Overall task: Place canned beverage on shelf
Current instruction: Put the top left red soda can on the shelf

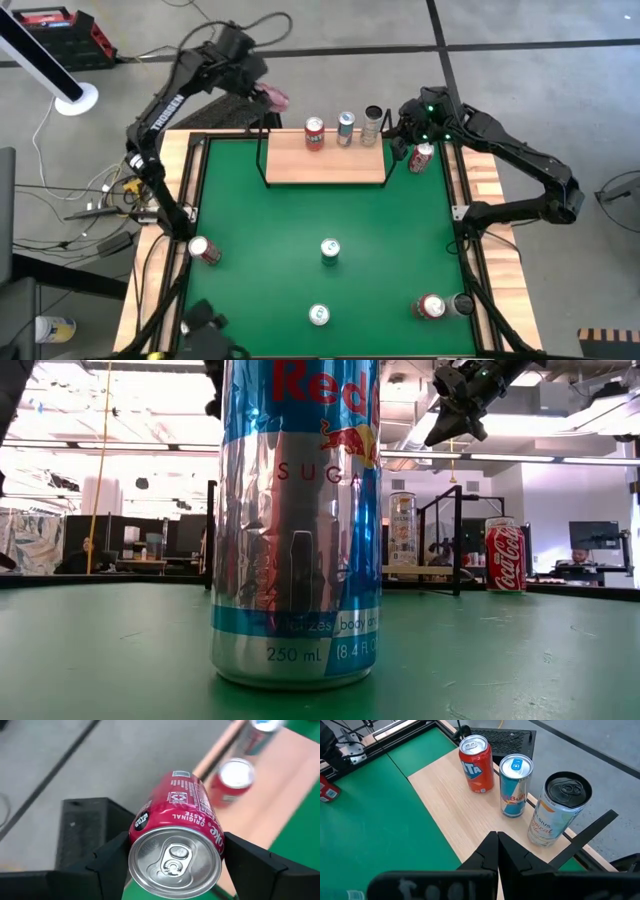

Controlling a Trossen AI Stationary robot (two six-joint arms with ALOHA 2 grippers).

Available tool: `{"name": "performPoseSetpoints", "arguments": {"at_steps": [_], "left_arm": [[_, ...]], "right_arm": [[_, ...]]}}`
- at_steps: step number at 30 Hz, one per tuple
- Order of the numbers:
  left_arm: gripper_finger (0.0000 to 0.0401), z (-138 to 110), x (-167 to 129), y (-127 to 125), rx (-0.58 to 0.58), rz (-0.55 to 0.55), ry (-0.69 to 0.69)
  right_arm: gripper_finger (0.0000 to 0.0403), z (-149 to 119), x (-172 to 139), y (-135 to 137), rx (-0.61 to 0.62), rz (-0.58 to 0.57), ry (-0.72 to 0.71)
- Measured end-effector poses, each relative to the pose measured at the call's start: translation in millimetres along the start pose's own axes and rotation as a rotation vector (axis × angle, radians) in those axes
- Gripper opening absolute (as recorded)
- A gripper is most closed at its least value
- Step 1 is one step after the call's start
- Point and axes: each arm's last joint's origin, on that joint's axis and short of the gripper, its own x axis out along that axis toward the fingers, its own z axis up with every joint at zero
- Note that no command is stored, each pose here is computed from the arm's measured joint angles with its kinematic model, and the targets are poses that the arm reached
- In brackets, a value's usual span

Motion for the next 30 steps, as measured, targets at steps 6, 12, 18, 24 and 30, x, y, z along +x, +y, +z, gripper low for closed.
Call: {"name": "performPoseSetpoints", "arguments": {"at_steps": [6,12,18,24,30], "left_arm": [[0.0261,4.2,40.2,-21.6,0.072,-0.054,0.098],[0.0261,-2.1,69.7,-25.7,0.083,-0.094,0.224],[0.0261,-2.3,95.9,-38.8,0.14,-0.135,0.272],[0.0261,-8.0,124.4,-50.2,0.189,-0.15,0.365],[0.0261,-11.7,140.2,-56.4,0.216,-0.159,0.412]], "right_arm": [[0.0025,0.1,0.0,0.0,-0.002,0.0,-0.001],[0.0025,0.0,0.0,0.0,-0.003,0.0,0.0],[0.0025,0.1,0.0,0.0,-0.01,0.0,-0.001],[0.0025,1.2,0.0,0.1,-0.011,0.001,-0.012],[0.0025,1.2,0.0,0.1,-0.011,0.001,-0.013]]}}
